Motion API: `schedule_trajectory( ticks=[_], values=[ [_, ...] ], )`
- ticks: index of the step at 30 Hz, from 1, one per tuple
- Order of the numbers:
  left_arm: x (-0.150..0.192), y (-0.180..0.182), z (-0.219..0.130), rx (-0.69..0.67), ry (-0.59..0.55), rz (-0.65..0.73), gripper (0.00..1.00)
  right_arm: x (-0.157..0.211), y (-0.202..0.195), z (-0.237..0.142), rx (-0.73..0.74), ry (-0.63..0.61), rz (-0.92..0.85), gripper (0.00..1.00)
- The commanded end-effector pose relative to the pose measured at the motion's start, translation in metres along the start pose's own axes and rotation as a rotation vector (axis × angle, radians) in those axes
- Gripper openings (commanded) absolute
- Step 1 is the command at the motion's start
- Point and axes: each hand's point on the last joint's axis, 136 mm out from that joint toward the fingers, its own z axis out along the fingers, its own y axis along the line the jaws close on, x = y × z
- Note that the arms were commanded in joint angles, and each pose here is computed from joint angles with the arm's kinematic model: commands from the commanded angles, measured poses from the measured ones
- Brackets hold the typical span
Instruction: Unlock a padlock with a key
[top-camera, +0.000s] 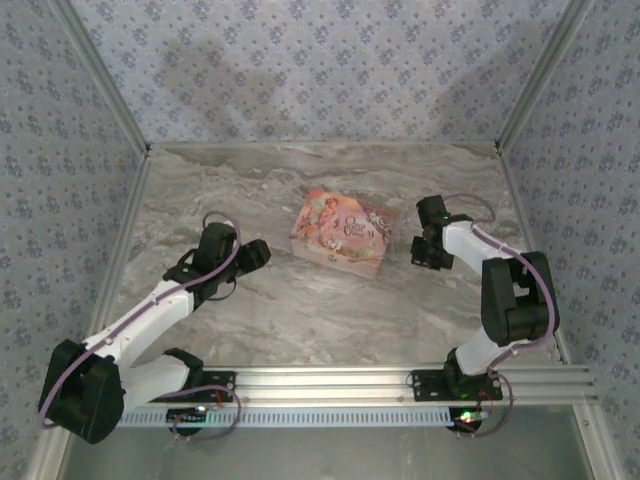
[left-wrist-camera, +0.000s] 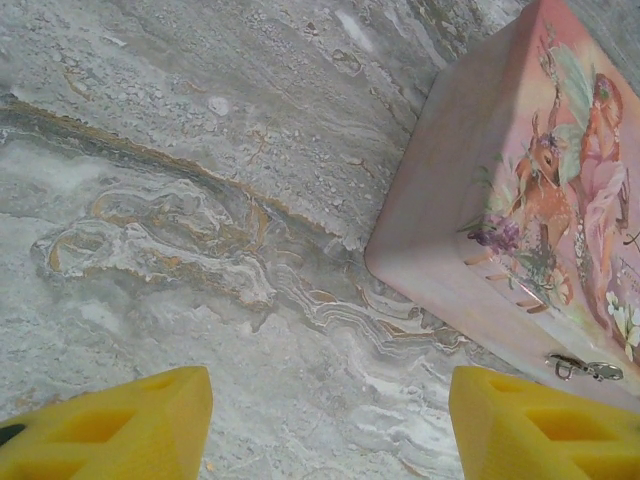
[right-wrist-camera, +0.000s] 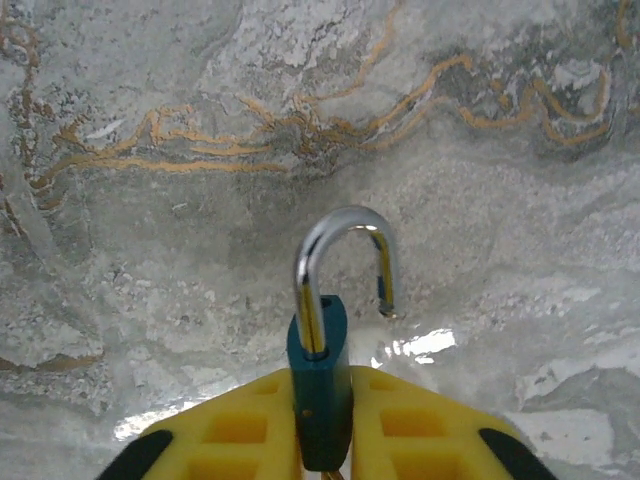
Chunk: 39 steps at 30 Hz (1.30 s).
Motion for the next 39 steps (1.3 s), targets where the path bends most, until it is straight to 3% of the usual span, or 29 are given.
schedule_trajectory(
  ticks=[1,12,19,20,21,22,23,28,32,36,39],
  values=[
    [-0.003,0.003,-0.004,-0.007,-0.022,-0.017,0.64,-0.011,0.001,-0.003,0.014,-0.019,0.011,0.22],
    [-0.006,0.001,-0.007,-0.007,-0.034,-0.013,0.64,-0.020,0.007,-0.033,-0.031,-0.068,0.002,0.35],
    [-0.023,-0.002,-0.015,-0.043,-0.069,0.037,0.69,-0.032,0.002,-0.077,-0.067,-0.180,0.009,0.52],
    [-0.029,-0.002,-0.017,-0.052,-0.079,0.044,0.72,-0.035,0.001,-0.083,-0.068,-0.201,0.015,0.55],
    [-0.034,-0.003,-0.019,-0.058,-0.088,0.056,0.95,-0.039,0.000,-0.088,-0.069,-0.225,0.012,0.58],
    [-0.042,-0.004,-0.021,-0.069,-0.100,0.067,0.98,-0.043,-0.001,-0.092,-0.069,-0.247,0.010,0.97],
    [-0.048,-0.005,-0.023,-0.076,-0.109,0.078,0.98,-0.047,-0.002,-0.096,-0.066,-0.264,0.012,1.00],
    [-0.091,-0.007,-0.034,-0.134,-0.168,0.161,0.98,-0.068,-0.017,-0.114,-0.006,-0.397,0.017,1.00],
    [-0.126,0.003,-0.039,-0.212,-0.251,0.263,0.98,-0.090,-0.043,-0.130,0.107,-0.594,0.079,1.00],
    [-0.148,0.035,-0.041,-0.359,-0.350,0.380,0.98,-0.101,-0.061,-0.136,0.195,-0.828,0.041,1.00],
    [-0.148,0.072,-0.033,-0.449,-0.365,0.445,0.98,-0.098,-0.074,-0.125,0.233,-0.895,0.048,1.00]
  ],
)
